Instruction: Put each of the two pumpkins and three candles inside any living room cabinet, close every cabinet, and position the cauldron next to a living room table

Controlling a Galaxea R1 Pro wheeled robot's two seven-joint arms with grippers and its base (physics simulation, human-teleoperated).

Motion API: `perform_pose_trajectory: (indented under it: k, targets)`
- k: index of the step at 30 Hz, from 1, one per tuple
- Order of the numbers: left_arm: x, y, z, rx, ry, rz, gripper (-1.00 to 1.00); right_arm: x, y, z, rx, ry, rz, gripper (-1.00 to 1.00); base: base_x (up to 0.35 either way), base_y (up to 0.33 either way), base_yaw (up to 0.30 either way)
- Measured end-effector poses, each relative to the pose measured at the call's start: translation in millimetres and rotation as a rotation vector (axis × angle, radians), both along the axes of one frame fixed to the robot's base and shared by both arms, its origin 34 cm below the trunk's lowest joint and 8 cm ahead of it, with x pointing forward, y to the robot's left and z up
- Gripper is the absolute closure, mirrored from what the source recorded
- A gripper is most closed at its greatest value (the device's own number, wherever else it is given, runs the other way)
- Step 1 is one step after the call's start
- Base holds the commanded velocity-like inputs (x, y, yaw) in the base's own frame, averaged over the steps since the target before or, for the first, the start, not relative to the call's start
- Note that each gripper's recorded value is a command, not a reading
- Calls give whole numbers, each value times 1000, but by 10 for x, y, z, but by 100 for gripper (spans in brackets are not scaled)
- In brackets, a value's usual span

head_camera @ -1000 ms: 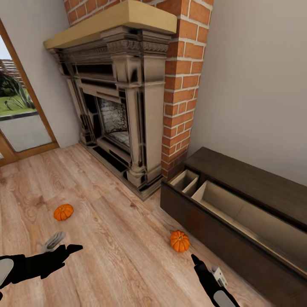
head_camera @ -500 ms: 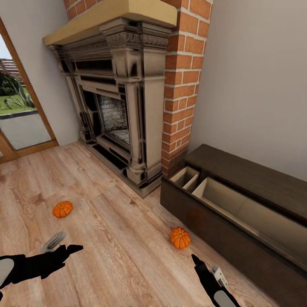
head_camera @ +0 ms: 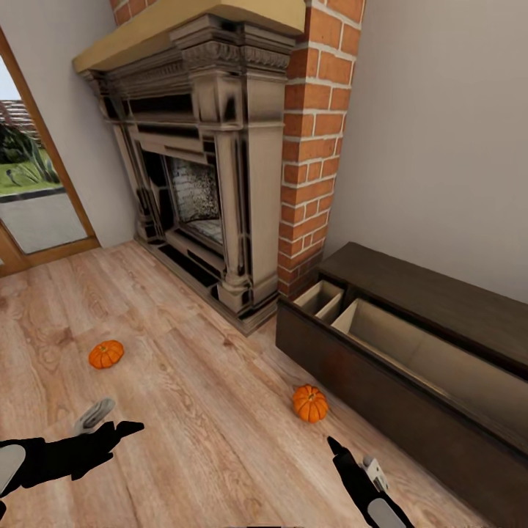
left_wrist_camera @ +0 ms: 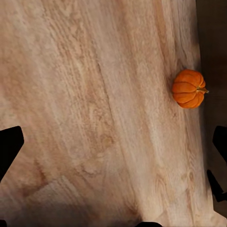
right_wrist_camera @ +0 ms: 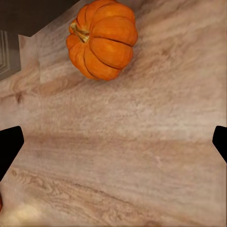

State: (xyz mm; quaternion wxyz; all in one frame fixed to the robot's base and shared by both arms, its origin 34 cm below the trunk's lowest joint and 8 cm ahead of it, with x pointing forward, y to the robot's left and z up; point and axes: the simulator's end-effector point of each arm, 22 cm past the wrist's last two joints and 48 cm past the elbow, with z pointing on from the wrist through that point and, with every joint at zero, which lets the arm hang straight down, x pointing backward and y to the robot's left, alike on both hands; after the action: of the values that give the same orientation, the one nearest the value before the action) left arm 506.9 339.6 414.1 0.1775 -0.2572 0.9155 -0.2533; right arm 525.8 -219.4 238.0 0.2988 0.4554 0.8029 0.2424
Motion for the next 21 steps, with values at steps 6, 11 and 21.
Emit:
perform_pose_trajectory:
  k: [6, 11, 21]
  targets:
    - [-46, -49, -147, -1, 12, -10, -100, -18, 72, -84, 31, -16, 19, -100, 0, 0, 0]
    - [-76, -77, -248, -3, 35, -16, -100, -42, 119, -132, 47, -23, 29, -100, 0, 0, 0]
    - [-130, -78, -432, -2, 76, -16, -100, -157, 110, -317, 50, 16, 26, -100, 0, 0, 0]
